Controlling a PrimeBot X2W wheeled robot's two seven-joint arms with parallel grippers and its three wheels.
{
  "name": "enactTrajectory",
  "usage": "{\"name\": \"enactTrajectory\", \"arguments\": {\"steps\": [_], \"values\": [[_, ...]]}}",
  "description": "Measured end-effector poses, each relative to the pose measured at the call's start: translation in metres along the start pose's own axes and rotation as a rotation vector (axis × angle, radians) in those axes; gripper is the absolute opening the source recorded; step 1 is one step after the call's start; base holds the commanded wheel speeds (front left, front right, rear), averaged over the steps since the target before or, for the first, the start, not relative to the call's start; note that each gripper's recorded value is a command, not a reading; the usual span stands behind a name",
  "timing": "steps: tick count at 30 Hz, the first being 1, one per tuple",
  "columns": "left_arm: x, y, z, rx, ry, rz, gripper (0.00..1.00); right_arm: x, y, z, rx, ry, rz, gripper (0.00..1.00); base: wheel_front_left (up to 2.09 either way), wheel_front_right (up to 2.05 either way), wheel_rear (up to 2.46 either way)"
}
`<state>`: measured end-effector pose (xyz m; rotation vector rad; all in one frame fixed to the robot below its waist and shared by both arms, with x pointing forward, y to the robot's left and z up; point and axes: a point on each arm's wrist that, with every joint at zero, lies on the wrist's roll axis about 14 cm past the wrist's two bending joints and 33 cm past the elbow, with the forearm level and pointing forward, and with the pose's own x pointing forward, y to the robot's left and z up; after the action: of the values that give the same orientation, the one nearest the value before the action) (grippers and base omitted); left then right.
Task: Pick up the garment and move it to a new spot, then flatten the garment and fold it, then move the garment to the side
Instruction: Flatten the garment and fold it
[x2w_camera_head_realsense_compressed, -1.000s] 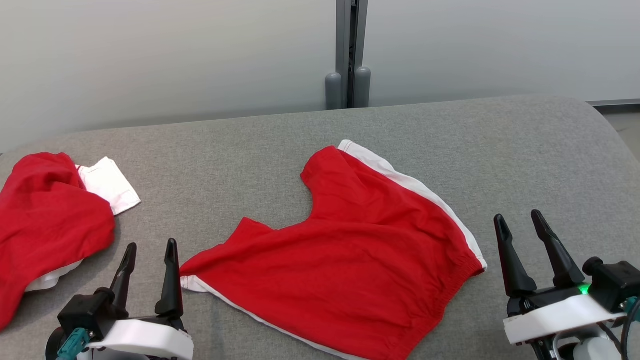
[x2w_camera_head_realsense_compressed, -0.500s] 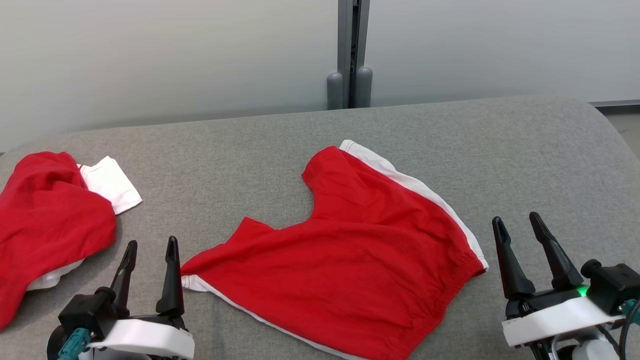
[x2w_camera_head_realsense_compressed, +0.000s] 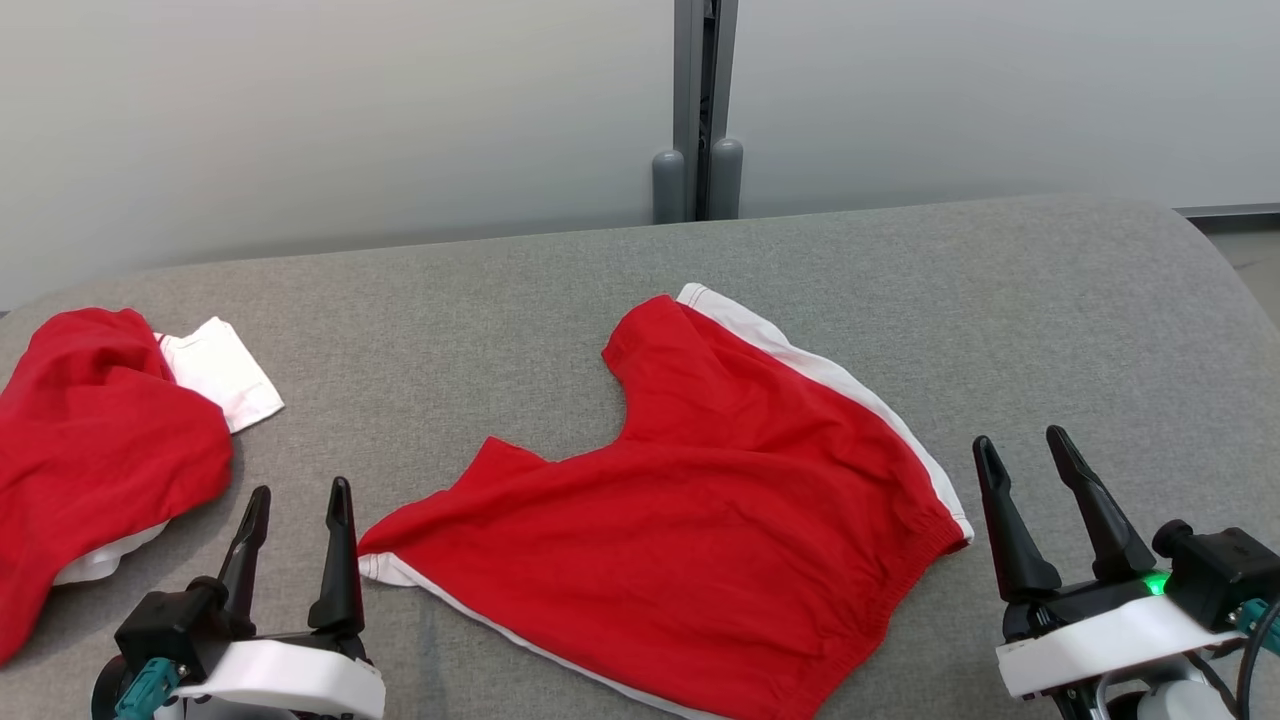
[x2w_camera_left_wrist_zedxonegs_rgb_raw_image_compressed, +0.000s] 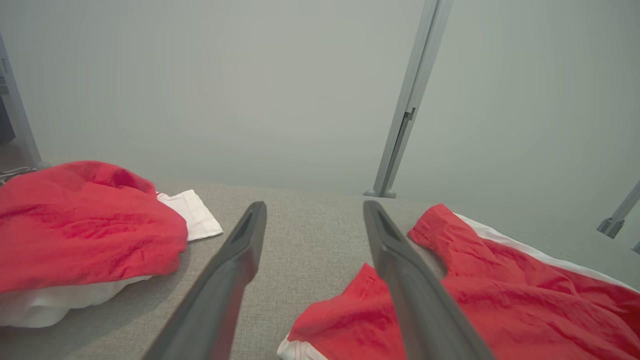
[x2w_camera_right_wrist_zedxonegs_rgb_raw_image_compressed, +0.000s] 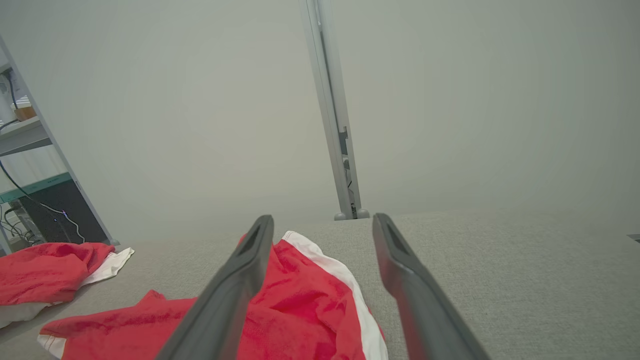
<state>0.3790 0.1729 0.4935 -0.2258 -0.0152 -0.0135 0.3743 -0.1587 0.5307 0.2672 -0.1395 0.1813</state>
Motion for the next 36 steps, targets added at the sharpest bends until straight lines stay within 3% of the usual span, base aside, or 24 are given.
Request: {"name": "enactTrajectory", "arguments": {"steps": [4, 10, 15, 28, 36], "values": [[0.0, -0.001, 0.0, 0.0, -0.001, -0.002, 1.0, -0.001, 0.002, 0.002, -0.004, -0.004, 0.01, 1.0, 0.0, 0.0, 0.0], [0.001, -0.001, -0.002, 0.002, 0.005, -0.007, 1.0, 0.0, 0.018, 0.009, 0.077, -0.024, 0.056, 1.0, 0.0, 0.0, 0.0], [0.001, 0.003, -0.01, 0.028, 0.069, -0.03, 1.0, -0.005, 0.024, 0.007, 0.044, 0.017, 0.115, 1.0, 0.0, 0.0, 0.0], [0.028, 0.006, 0.008, 0.066, 0.262, -0.16, 1.0, -0.045, 0.034, -0.044, 0.079, 0.436, 0.198, 1.0, 0.0, 0.0, 0.0], [0.026, 0.006, -0.02, 0.129, 0.553, -0.247, 1.0, -0.092, 0.049, -0.086, 0.135, 0.72, 0.246, 1.0, 0.0, 0.0, 0.0]]}}
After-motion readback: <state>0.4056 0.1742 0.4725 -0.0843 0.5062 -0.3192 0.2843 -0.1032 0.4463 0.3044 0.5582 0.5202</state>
